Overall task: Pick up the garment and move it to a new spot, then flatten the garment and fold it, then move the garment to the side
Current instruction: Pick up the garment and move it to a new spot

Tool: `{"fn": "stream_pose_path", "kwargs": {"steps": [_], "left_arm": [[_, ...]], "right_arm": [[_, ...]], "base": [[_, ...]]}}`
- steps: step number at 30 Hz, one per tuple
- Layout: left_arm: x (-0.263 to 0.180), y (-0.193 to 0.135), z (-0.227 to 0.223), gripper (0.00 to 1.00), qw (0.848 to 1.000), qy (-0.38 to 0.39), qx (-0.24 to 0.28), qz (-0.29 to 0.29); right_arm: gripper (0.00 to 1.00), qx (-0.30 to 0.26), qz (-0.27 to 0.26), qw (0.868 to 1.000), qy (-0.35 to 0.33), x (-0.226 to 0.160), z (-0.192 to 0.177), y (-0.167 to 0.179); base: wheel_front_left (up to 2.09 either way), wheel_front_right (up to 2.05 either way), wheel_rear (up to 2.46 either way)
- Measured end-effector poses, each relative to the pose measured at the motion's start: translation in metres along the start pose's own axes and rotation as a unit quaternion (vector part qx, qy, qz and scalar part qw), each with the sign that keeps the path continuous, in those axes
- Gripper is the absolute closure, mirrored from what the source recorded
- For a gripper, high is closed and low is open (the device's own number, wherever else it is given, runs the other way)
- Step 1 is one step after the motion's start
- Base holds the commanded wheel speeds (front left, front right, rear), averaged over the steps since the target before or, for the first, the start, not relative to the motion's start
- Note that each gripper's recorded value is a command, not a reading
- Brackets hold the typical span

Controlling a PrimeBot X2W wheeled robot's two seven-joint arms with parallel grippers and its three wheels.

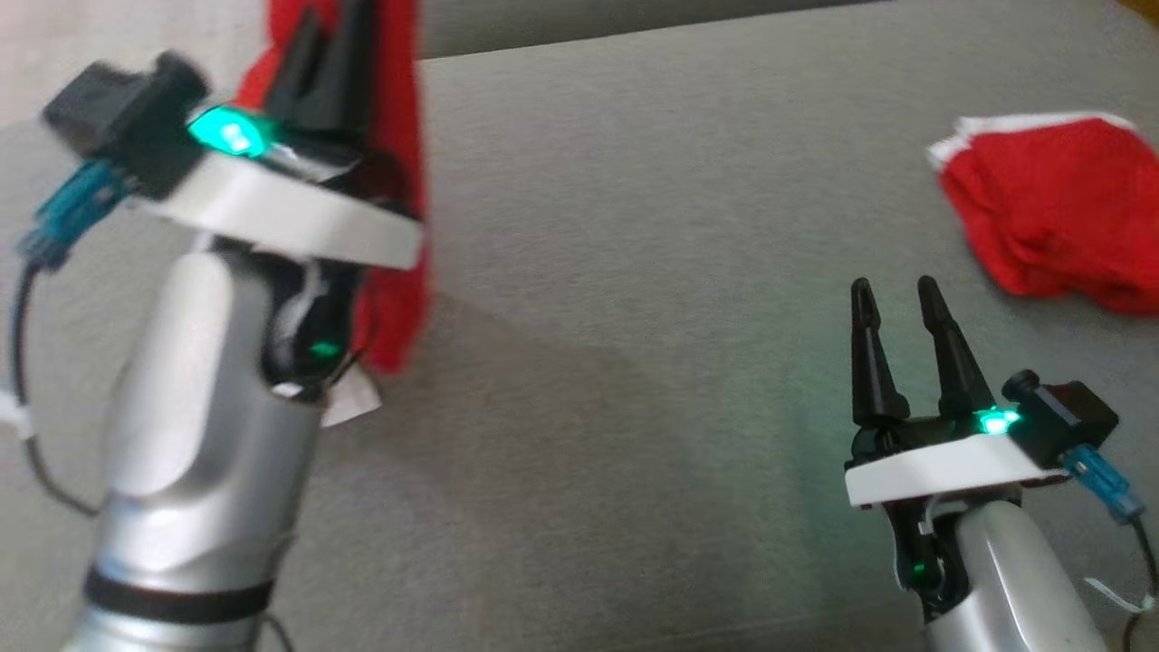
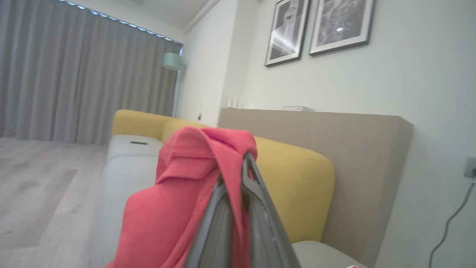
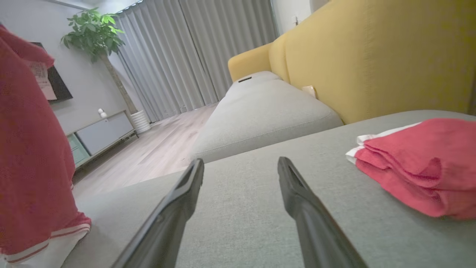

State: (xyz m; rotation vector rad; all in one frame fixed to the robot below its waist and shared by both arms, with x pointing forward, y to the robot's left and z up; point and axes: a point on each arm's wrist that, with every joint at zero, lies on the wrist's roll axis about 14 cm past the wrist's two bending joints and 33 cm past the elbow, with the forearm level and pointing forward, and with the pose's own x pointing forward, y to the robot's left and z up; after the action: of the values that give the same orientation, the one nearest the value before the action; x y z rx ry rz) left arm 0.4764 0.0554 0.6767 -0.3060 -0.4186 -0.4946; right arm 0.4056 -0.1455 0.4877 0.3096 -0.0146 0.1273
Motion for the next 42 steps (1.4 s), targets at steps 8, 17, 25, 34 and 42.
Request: {"fn": "stream_pose_path", "kwargs": {"steps": [8, 17, 25, 34, 42], "left_arm": [[0.041, -0.099, -0.032, 1.0, 0.992, 0.01, -0.062, -0.105], [0.027, -0.155, -0.083, 0.0, 0.98, 0.076, -0.108, -0.148], [0.025, -0.097, -0.071, 0.0, 0.994, 0.066, -0.047, -0.075], [-0.045, 0.021, -0.049, 0.0, 0.995, 0.063, 0.023, 0.079], [-0.126, 0.067, -0.042, 0.0, 0.98, 0.081, 0.043, 0.179]], "right_arm": [[0.0, -0.003, -0.054, 0.998, -0.014, -0.024, 0.013, -0.033], [0.0, -0.005, -0.082, 0.996, -0.025, -0.039, 0.022, -0.049], [0.0, -0.005, -0.054, 0.998, -0.029, -0.026, 0.023, -0.033], [0.0, -0.016, -0.012, 0.999, -0.036, -0.007, 0.026, -0.008], [0.0, -0.019, 0.015, 0.999, -0.025, -0.003, 0.017, 0.011]], "base": [[0.0, 0.0, 0.0], [0.0, 0.0, 0.0], [0.0, 0.0, 0.0], [0.0, 0.0, 0.0], [0.0, 0.0, 0.0]]}}
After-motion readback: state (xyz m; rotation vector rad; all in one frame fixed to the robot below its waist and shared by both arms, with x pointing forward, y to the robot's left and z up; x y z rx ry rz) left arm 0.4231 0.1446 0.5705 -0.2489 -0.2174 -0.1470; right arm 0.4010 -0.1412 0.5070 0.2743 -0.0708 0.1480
